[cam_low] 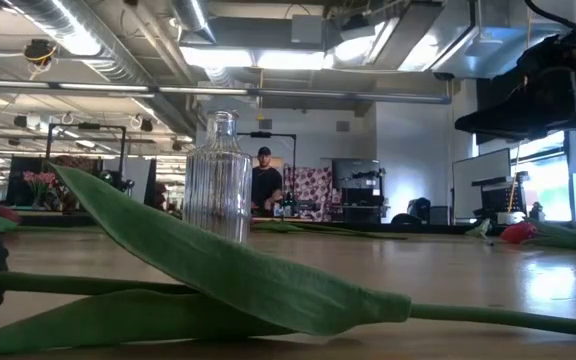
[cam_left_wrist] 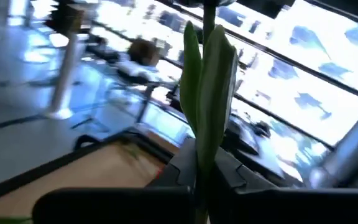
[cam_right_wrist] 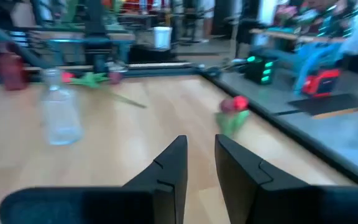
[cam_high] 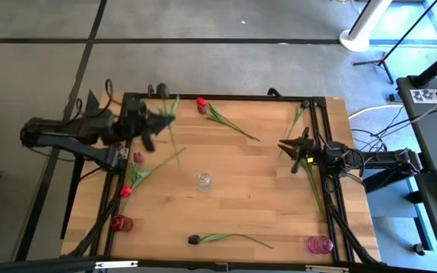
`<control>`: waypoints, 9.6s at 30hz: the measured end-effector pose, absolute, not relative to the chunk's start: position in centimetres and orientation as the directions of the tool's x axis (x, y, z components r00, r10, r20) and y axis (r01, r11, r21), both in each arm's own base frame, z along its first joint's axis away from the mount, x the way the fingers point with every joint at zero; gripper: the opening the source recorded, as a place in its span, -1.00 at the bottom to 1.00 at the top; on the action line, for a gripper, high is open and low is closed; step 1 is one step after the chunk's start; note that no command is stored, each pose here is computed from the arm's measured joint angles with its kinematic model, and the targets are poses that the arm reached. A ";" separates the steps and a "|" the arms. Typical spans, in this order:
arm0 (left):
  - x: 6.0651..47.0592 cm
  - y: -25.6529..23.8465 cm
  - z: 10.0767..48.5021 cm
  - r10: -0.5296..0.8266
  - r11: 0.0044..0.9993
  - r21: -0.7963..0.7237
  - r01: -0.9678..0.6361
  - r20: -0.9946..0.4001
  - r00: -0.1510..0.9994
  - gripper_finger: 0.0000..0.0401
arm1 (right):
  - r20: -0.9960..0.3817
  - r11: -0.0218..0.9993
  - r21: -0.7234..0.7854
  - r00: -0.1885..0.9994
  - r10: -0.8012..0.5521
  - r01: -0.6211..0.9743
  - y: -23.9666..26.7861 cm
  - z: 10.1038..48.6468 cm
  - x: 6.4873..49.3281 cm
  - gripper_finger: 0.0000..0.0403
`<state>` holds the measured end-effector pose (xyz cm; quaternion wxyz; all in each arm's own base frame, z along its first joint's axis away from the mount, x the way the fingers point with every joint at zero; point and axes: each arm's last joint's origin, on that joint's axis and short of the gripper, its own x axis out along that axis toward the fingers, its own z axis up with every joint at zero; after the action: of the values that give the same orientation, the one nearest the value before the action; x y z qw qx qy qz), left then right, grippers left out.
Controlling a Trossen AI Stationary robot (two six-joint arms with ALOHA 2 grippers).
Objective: Sort flowers into vase by color
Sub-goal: Put the black flower into the transparent vase
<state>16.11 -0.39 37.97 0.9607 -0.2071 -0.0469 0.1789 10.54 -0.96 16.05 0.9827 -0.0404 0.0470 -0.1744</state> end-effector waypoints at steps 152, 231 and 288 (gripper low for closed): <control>15.3 -14.9 25.1 -0.039 0.933 -0.226 -0.281 -0.838 0.544 0.12 | -0.736 0.980 0.058 0.655 0.169 -0.189 25.1 12.9 40.7 0.28; 15.5 -14.3 32.2 -0.019 0.939 -0.276 -0.203 -0.634 0.773 -0.48 | 0.621 0.907 -0.399 0.688 0.375 -0.133 3.8 26.3 40.6 -1.00; 15.1 -14.0 31.8 -0.005 0.972 -0.176 -0.155 -0.675 0.738 -0.48 | 0.321 0.915 -0.398 0.926 0.199 -0.059 9.7 23.6 41.5 -0.83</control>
<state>15.14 -13.96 31.80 0.9255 -0.1111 0.3599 0.0405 41.50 9.69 23.55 0.9619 -0.1945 -0.1803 0.0673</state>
